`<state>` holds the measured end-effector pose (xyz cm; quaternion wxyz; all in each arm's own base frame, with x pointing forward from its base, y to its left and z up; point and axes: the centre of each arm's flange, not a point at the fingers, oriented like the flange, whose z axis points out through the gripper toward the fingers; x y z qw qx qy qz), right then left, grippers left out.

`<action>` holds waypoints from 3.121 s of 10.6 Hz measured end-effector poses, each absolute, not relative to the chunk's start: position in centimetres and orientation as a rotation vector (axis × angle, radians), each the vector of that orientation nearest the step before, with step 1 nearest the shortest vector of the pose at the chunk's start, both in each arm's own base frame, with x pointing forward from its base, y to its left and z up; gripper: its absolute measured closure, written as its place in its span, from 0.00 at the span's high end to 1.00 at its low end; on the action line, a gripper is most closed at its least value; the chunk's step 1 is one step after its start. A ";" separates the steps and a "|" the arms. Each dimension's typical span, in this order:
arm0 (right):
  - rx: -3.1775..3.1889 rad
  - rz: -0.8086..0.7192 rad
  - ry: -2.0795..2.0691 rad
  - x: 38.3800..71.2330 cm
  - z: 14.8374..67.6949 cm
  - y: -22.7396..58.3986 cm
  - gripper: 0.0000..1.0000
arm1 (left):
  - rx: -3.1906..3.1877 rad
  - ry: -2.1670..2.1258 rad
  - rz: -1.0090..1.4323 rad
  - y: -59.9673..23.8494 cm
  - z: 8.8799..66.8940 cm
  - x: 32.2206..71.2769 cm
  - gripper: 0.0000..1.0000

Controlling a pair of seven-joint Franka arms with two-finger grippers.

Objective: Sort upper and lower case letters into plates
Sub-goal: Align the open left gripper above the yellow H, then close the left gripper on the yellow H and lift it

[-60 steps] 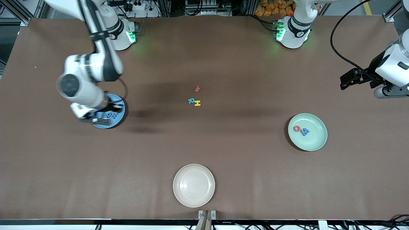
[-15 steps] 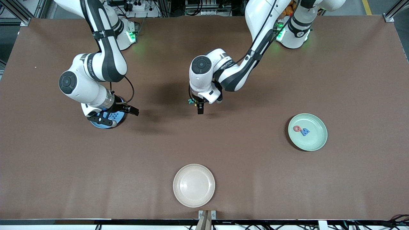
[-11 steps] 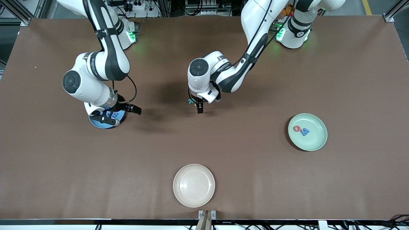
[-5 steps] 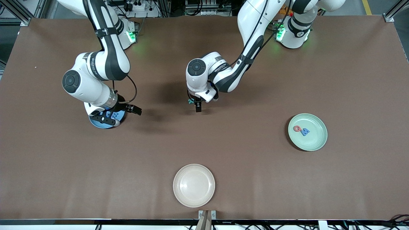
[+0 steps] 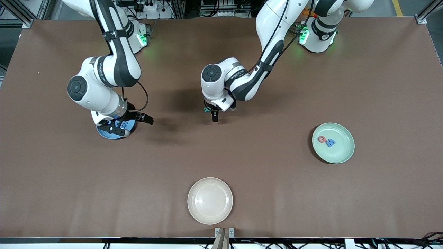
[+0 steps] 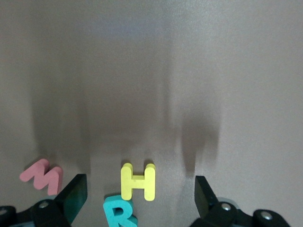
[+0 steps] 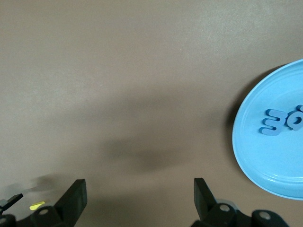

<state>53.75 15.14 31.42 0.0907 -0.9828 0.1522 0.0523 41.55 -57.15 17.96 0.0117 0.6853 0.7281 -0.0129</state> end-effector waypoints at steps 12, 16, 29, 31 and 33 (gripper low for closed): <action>-2.921 0.156 0.452 53.7 31.4 15.1 1.00 | 2.153 2.216 -0.025 -57.6 16.6 40.5 1.00; -2.921 0.155 0.452 53.8 31.4 15.1 1.00 | 2.151 2.218 -0.023 -57.5 16.6 40.7 0.86; -2.919 0.144 0.447 54.0 31.8 15.3 1.00 | 2.389 1.947 0.116 -52.8 20.2 46.3 0.34; -2.919 0.140 0.443 54.1 31.9 15.4 1.00 | 2.459 1.848 0.142 -48.6 23.6 49.9 0.34; -2.916 0.137 0.429 54.3 32.4 15.9 1.00 | 2.565 1.753 0.152 -43.3 27.0 53.5 0.34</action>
